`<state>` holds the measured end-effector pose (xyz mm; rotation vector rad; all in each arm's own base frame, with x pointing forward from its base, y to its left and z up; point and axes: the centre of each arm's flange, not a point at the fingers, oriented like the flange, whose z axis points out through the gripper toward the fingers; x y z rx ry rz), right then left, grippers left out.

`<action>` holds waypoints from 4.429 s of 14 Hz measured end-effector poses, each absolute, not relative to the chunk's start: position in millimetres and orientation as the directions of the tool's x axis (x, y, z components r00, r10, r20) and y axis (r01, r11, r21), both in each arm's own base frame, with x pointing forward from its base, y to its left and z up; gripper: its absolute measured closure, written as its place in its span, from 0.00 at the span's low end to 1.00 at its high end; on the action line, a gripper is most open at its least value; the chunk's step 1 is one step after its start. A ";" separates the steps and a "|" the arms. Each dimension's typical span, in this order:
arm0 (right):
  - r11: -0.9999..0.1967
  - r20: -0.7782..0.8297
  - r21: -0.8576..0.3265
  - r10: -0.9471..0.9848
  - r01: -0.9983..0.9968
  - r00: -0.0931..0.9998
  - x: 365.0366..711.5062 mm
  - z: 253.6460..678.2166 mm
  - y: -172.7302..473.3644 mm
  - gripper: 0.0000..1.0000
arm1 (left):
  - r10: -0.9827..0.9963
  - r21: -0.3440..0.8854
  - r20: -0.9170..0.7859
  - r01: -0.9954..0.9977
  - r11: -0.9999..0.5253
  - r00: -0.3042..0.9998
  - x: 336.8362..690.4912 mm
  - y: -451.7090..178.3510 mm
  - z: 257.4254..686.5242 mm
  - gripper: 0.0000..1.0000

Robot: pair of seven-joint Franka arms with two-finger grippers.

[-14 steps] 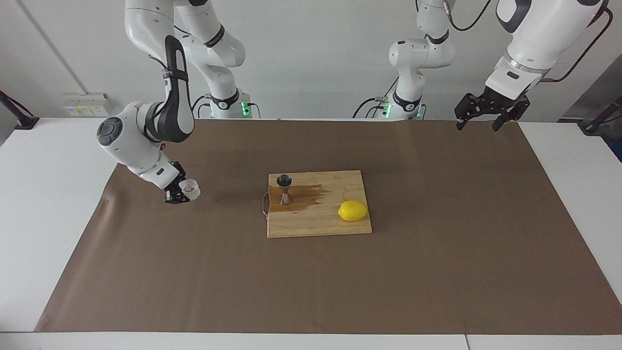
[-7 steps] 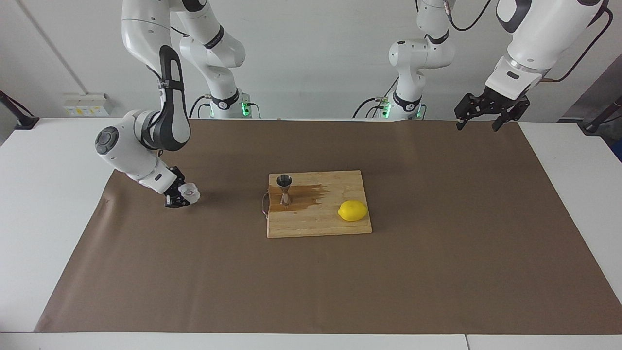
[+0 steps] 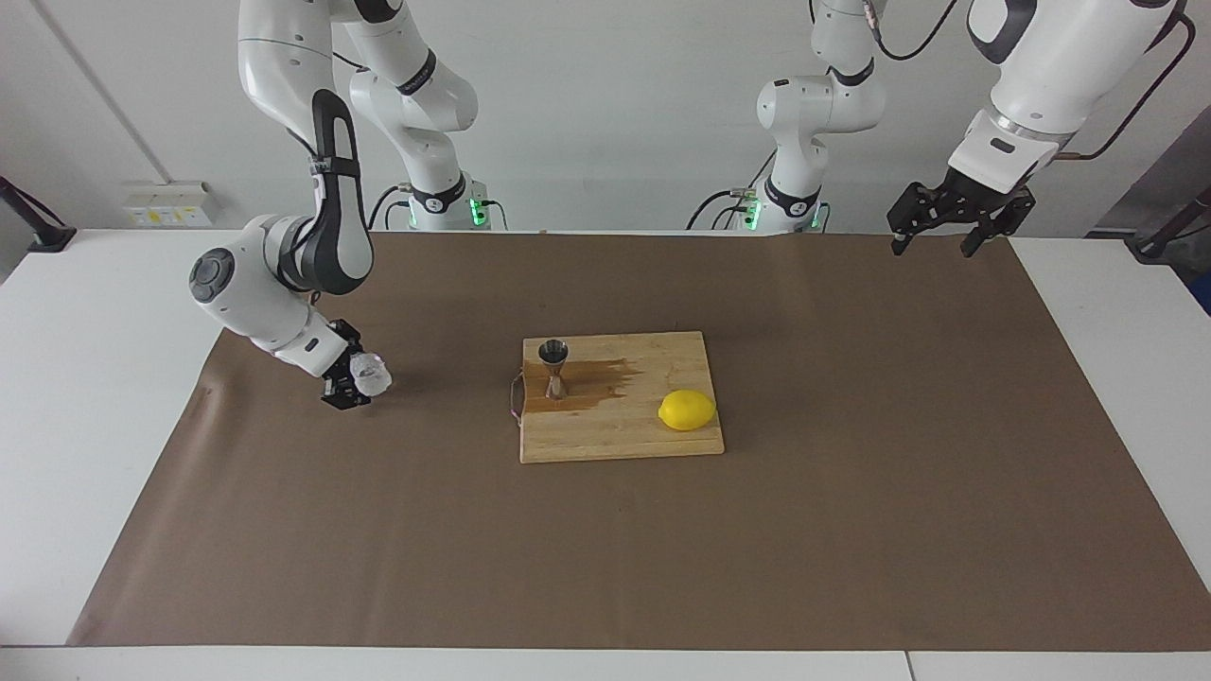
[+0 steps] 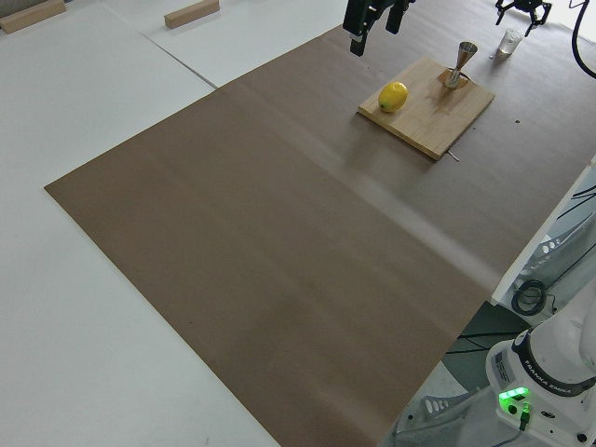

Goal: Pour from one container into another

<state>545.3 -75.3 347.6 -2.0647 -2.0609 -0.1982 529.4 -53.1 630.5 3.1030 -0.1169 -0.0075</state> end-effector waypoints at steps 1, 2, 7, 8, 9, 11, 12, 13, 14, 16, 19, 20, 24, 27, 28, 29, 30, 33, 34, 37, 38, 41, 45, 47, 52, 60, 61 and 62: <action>-0.034 0.246 -0.060 0.968 0.998 0.047 545.3 366.5 -72.9 0.00 | -0.075 0.044 -0.002 -0.074 -0.996 0.997 529.6 -53.6 630.7 0.00; -0.065 0.245 -0.053 0.966 0.996 0.077 547.5 386.5 -70.9 0.00 | -0.073 0.048 -0.001 -0.073 -0.996 0.997 529.7 -53.4 630.8 0.00; -0.346 0.253 0.021 0.910 0.938 0.329 565.5 491.7 -67.3 0.00 | -0.071 0.049 0.000 -0.071 -0.996 0.997 529.9 -52.3 630.9 0.00; -0.396 0.260 0.031 0.890 0.918 0.375 566.4 505.3 -65.4 0.00 | -0.071 0.049 0.000 -0.071 -0.996 0.997 529.9 -52.3 630.9 0.00; -0.450 0.270 0.042 0.865 0.892 0.423 568.2 520.8 -62.0 0.00 | -0.071 0.049 -0.001 -0.071 -0.996 0.997 529.8 -52.1 630.8 0.00; -0.560 0.295 0.050 0.799 0.827 0.523 574.1 549.3 -47.1 0.00 | -0.071 0.049 -0.001 -0.071 -0.996 0.997 529.8 -52.0 630.8 0.00; -0.623 0.299 0.054 0.756 0.780 0.583 577.3 564.6 -36.3 0.00 | -0.071 0.049 -0.001 -0.071 -0.996 0.997 529.8 -52.2 630.8 0.00; -0.681 0.295 0.068 0.712 0.729 0.638 580.2 580.4 -23.2 0.00 | -0.071 0.049 -0.001 -0.071 -0.996 0.997 529.8 -52.4 630.8 0.00; -0.731 0.288 0.091 0.670 0.677 0.685 582.3 596.1 -7.8 0.00 | -0.072 0.049 -0.001 -0.071 -0.996 0.997 529.8 -52.4 630.8 0.00; -0.821 0.294 0.141 0.569 0.554 0.768 584.2 626.1 21.3 0.00 | -0.071 0.049 -0.001 -0.071 -0.996 0.997 529.8 -52.1 630.8 0.00; -0.937 0.337 0.102 0.347 0.333 0.875 583.4 647.1 36.8 0.00 | -0.071 0.049 -0.001 -0.070 -0.996 0.998 529.8 -51.9 630.8 0.00; -0.967 0.331 0.067 0.254 0.246 0.909 582.3 646.8 35.1 0.00 | -0.071 0.049 -0.001 -0.070 -0.996 0.998 529.8 -51.9 630.8 0.00; -0.998 0.208 -0.023 -0.054 -0.050 0.977 568.7 645.7 32.1 0.00 | -0.071 0.049 -0.001 -0.070 -0.996 0.998 529.8 -51.9 630.8 0.00; -0.992 0.153 -0.027 -0.122 -0.120 0.981 557.7 661.3 30.4 0.00 | -0.071 0.049 -0.001 -0.070 -0.996 0.998 529.8 -51.9 630.8 0.00; -0.992 0.140 -0.025 -0.127 -0.125 0.982 555.7 662.9 28.8 0.00 | -0.071 0.049 -0.001 -0.070 -0.996 0.998 529.8 -51.9 630.8 0.00; -0.991 0.122 -0.022 -0.131 -0.129 0.984 553.6 662.4 26.9 0.00 | -0.071 0.049 -0.001 -0.070 -0.996 0.998 529.8 -51.9 630.8 0.00; -0.991 0.104 -0.018 -0.134 -0.132 0.986 551.8 661.1 25.3 0.00 | -0.071 0.049 -0.001 -0.070 -0.996 0.998 529.8 -51.9 630.8 0.00; -0.990 0.068 -0.011 -0.139 -0.138 0.988 548.2 657.7 22.5 0.00 | -0.071 0.049 -0.001 -0.070 -0.996 0.998 529.8 -51.9 630.8 0.00; -0.990 0.062 -0.010 -0.143 -0.142 0.988 547.7 657.2 20.3 0.00 | -0.071 0.049 -0.001 -0.070 -0.996 0.998 529.8 -51.9 630.8 0.00; -0.987 0.040 -0.006 -0.162 -0.162 0.986 545.6 655.2 9.9 0.00 | -0.071 0.049 -0.001 -0.070 -0.996 0.998 529.8 -51.9 630.8 0.00; -0.986 0.033 -0.005 -0.170 -0.169 0.985 544.6 654.7 5.5 0.00 | -0.071 0.049 -0.001 -0.070 -0.996 0.998 529.8 -51.9 630.8 0.00; -0.985 0.000 0.002 -0.175 -0.175 0.985 536.9 652.7 2.7 0.00 | -0.071 0.049 -0.001 -0.070 -0.996 0.998 529.8 -51.9 630.8 0.00; -0.988 -0.004 0.002 -0.157 -0.157 0.988 531.9 654.4 12.3 0.00 | -0.071 0.049 -0.001 -0.070 -0.996 0.998 529.8 -51.9 630.8 0.00; -0.988 -0.005 0.000 -0.153 -0.153 0.988 531.8 654.2 13.7 0.00 | -0.071 0.049 -0.001 -0.070 -0.996 0.998 529.8 -51.9 630.8 0.00; -0.988 -0.009 0.001 -0.156 -0.156 0.988 531.8 652.3 12.3 0.00 | -0.071 0.049 -0.001 -0.070 -0.996 0.998 529.8 -51.9 630.8 0.00; -0.988 -0.014 0.001 -0.156 -0.156 0.988 531.7 650.1 11.6 0.00 | -0.071 0.049 -0.001 -0.070 -0.996 0.998 529.8 -51.9 630.8 0.00; -0.989 -0.014 0.001 -0.148 -0.148 0.989 531.7 650.0 12.1 0.00 | -0.071 0.049 -0.001 -0.070 -0.996 0.998 529.8 -51.9 630.8 0.00; -0.990 -0.014 0.001 -0.138 -0.138 0.990 531.6 650.0 12.4 0.00 | -0.071 0.049 -0.001 -0.070 -0.996 0.998 529.8 -51.9 630.8 0.00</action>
